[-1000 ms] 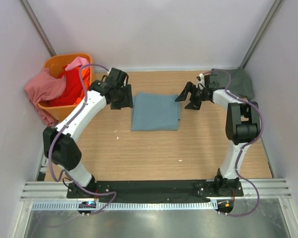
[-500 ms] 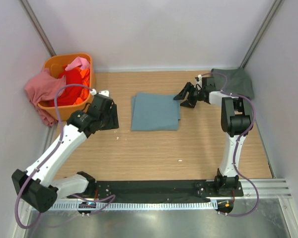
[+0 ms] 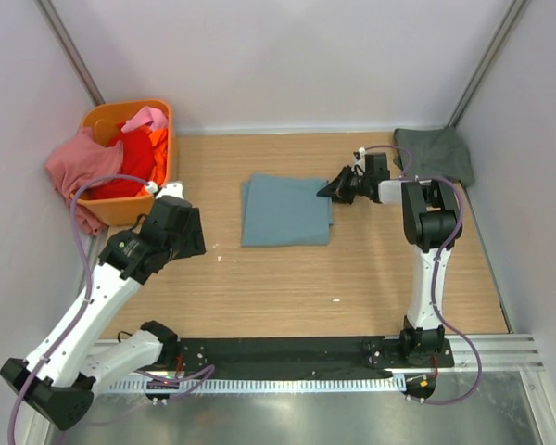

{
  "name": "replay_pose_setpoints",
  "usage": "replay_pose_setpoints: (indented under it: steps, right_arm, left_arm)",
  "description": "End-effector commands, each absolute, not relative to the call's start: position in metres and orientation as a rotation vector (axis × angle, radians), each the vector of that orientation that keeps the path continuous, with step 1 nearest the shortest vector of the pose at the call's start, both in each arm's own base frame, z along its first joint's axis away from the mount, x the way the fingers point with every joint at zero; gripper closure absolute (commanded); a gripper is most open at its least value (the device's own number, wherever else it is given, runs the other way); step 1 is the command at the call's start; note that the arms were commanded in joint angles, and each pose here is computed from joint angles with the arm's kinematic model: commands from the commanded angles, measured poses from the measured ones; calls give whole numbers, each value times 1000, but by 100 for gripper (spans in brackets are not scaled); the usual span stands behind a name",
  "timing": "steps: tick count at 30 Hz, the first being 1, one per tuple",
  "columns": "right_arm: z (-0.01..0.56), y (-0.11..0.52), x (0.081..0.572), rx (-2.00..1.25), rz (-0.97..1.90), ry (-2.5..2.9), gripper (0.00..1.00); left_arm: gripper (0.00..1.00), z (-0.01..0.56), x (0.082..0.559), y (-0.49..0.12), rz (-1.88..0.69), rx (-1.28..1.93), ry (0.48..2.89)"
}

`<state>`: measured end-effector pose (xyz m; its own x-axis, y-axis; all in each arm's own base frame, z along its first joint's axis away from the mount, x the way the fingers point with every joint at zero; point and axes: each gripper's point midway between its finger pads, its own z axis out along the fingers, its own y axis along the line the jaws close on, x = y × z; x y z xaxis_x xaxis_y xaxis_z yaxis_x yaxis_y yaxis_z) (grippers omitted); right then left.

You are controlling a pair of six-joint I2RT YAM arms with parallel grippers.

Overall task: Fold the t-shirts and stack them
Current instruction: Neatly place the folded tshirt to the corner

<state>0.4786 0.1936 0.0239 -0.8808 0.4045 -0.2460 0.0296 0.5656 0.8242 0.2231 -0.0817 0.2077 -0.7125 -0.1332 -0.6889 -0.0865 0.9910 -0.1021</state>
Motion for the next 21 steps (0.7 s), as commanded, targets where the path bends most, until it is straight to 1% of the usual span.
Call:
replay_pose_setpoints:
  steps: [1,3,4,6,7,8,9,10,11,12,14,15,16,17,18,20,21]
  right_arm:
    - [29,200,480,342,1258,2391,99]
    - [43,196,482,305,1209,2414,99]
    - [61,195,493,279,1183,2399,99]
    - [70,183,495,262,1094,2445,99]
    - [94,181,510,219,1063,2405,99]
    - [93,171,506,249,1010,2461,99]
    - [99,163,510,203,963,2466,99]
    - [117,155,525,177,923,2436,99]
    - [115,144,519,204,867,2503,99]
    - [137,128,535,162,814,2456,99]
    - [131,109,534,198,768,2522,99]
    - [153,95,547,197,735,2473,99]
    - [144,77,546,227,712,2515,99]
    - [147,67,549,236,690,2511,99]
    - [165,50,559,244,660,2463,99]
    - [160,33,559,264,635,2484,99]
    - [169,25,563,265,614,2457,99]
  left_arm:
    - [39,205,212,-68,-31,-151,2357]
    - [38,211,209,-66,-53,-156,2333]
    - [37,214,208,-68,-73,-146,2324]
    - [37,218,206,-68,-96,-139,2297]
    - [37,222,207,-68,-112,-144,2275]
    - [37,220,206,-68,-116,-144,2271]
    - [37,223,205,-68,-133,-149,2250]
    - [37,225,206,-68,-147,-162,2228]
    - [36,224,205,-65,-135,-176,2220]
    - [35,228,204,-61,-143,-202,2189]
    - [34,228,203,-51,-106,-245,2151]
    - [34,230,204,-50,-114,-259,2129]
    - [34,233,201,-48,-123,-265,2109]
    - [34,233,201,-47,-123,-265,2104]
    - [34,234,201,-46,-121,-272,2094]
    - [33,234,200,-43,-114,-283,2085]
    - [33,234,201,-42,-106,-287,2086]
